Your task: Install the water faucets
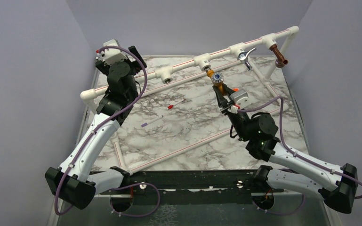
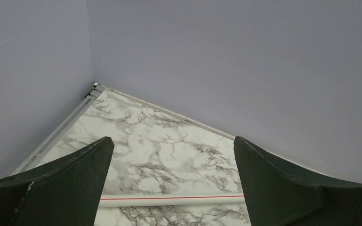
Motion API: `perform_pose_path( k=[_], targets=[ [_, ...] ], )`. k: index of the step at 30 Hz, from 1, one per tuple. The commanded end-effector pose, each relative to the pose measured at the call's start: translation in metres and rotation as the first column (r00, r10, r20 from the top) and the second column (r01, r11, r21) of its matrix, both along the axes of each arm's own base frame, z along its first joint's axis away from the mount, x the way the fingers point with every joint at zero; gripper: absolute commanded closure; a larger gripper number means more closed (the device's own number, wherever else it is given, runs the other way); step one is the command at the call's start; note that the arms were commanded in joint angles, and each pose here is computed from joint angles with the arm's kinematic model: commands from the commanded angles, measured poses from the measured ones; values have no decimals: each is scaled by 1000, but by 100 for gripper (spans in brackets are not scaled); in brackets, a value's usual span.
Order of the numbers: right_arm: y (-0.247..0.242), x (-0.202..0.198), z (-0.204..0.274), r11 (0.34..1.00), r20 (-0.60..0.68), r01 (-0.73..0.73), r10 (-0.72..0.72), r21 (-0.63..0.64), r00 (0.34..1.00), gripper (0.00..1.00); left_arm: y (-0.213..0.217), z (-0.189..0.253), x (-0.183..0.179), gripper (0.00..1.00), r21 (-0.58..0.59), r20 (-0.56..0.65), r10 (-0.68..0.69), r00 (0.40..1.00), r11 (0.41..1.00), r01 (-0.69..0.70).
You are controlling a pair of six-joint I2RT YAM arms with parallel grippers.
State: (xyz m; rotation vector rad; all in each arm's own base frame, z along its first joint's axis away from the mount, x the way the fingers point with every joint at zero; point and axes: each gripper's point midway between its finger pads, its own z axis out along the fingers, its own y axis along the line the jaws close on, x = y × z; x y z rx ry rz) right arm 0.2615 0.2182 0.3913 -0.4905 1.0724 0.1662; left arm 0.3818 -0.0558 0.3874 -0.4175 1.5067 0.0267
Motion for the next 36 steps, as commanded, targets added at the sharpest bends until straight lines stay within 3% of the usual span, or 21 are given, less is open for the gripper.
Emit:
perform_pose_path(
  k=[1, 36],
  targets=[
    [-9, 1, 17, 999, 21, 50, -50, -6, 999, 99, 1, -118, -22, 1, 163, -394, -1, 919, 984, 71],
    [4, 13, 15, 987, 119, 112, -98, -115, 988, 99, -6, -127, -20, 1, 171, -419, -33, 907, 979, 114]
  ],
)
